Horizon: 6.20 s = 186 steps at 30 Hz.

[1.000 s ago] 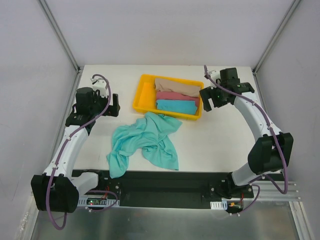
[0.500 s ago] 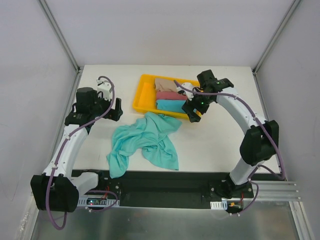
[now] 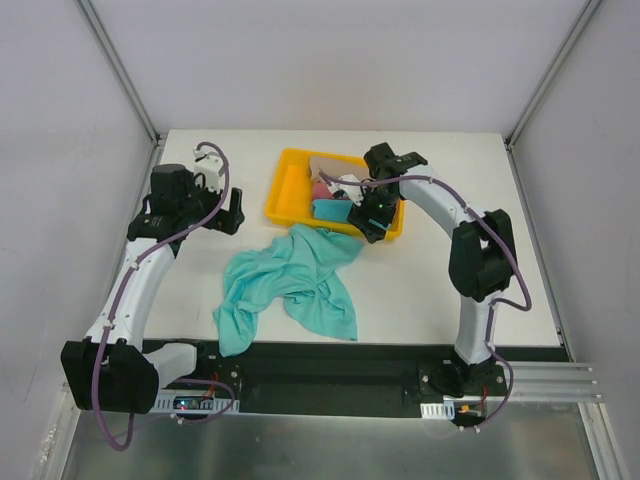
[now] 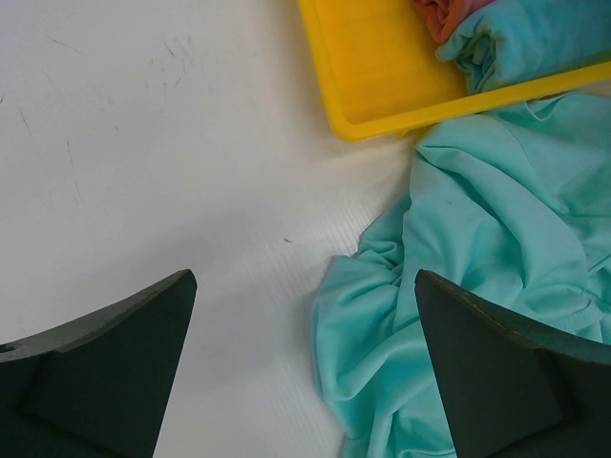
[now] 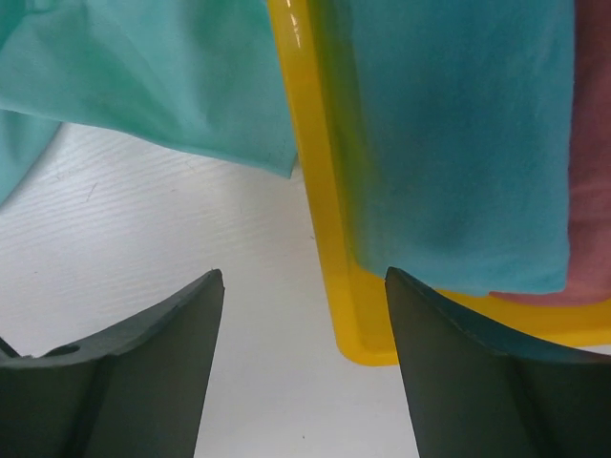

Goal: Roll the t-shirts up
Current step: Move the bin to the corner of the board, then pick up the T-shirt from the center of the board, then flatten out the T-shirt at the center of the board.

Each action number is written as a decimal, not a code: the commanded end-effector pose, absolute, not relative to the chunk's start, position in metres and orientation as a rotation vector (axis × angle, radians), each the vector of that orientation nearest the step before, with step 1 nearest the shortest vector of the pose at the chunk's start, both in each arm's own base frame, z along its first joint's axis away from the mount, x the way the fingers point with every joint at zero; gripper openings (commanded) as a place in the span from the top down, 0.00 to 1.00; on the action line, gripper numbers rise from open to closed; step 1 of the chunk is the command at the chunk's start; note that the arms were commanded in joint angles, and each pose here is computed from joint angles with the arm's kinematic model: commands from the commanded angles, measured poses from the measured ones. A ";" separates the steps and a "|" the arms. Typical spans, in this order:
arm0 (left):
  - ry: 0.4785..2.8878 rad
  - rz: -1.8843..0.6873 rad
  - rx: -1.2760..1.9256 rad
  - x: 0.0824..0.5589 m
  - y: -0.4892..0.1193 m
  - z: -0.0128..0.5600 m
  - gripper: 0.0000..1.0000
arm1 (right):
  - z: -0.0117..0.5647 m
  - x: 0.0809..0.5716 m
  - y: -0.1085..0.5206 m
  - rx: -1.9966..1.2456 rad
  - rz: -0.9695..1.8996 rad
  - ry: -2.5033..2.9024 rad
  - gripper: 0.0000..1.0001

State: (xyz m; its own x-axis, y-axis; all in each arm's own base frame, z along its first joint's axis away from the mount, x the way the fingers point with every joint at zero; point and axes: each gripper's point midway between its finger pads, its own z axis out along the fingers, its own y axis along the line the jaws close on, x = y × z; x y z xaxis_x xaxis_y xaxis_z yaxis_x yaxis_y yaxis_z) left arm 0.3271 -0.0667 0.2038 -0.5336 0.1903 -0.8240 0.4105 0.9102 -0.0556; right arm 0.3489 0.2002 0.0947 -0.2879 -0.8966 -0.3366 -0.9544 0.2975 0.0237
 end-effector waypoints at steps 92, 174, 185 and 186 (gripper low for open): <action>2.633 -0.681 0.686 0.237 -0.069 0.092 0.09 | 0.112 0.281 0.251 -2.041 0.528 1.799 0.28; 2.488 -0.355 0.370 0.334 -0.044 0.243 0.12 | 0.255 0.240 0.219 -1.435 0.651 1.755 0.33; 2.530 -0.231 0.275 0.294 -0.013 0.239 0.01 | 0.133 0.108 0.236 -2.188 0.600 1.393 0.44; 2.520 -0.255 0.279 0.292 -0.017 0.240 0.01 | 0.129 0.105 0.237 -2.234 0.579 1.355 0.44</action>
